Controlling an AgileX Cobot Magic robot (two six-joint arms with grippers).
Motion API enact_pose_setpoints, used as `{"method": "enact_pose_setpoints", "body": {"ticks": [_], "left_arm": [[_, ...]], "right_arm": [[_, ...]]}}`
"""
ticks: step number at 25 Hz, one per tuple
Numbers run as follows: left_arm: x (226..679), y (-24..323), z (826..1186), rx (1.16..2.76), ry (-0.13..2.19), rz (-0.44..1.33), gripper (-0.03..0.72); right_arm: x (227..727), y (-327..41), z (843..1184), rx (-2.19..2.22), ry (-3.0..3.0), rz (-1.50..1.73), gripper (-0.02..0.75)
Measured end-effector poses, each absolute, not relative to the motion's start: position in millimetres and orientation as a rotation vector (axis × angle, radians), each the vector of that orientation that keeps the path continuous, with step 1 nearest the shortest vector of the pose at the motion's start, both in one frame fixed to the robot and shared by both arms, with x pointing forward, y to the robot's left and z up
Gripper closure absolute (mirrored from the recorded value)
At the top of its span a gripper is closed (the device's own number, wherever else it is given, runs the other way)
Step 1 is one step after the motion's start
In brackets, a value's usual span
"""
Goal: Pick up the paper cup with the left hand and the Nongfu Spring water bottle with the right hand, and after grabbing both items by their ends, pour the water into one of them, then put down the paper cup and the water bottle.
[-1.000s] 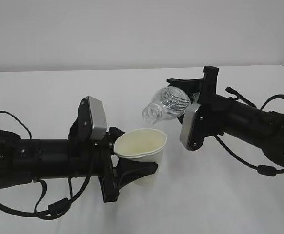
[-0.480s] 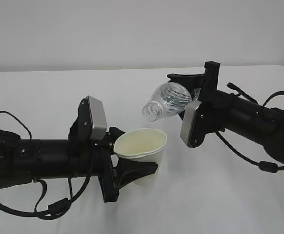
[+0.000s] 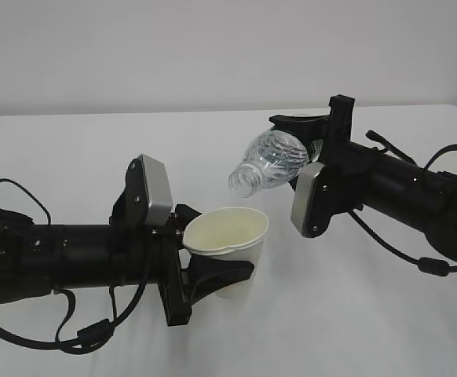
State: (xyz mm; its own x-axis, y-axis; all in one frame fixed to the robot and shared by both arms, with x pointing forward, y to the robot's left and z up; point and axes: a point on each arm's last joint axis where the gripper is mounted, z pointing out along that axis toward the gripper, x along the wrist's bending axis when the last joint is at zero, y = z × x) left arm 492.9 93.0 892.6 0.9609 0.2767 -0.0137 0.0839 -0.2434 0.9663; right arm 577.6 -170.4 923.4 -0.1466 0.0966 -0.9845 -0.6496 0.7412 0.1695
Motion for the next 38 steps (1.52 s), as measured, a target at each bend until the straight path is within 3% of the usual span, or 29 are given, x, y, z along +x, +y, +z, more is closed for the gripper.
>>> {"method": "enact_pose_setpoints", "body": {"ticks": [38], "left_arm": [[492.9, 93.0, 892.8, 1.814, 0.265, 0.184, 0.263]], "right_arm": [[577.8, -170.6, 923.4, -0.556, 1.552, 0.586, 0.317]]}}
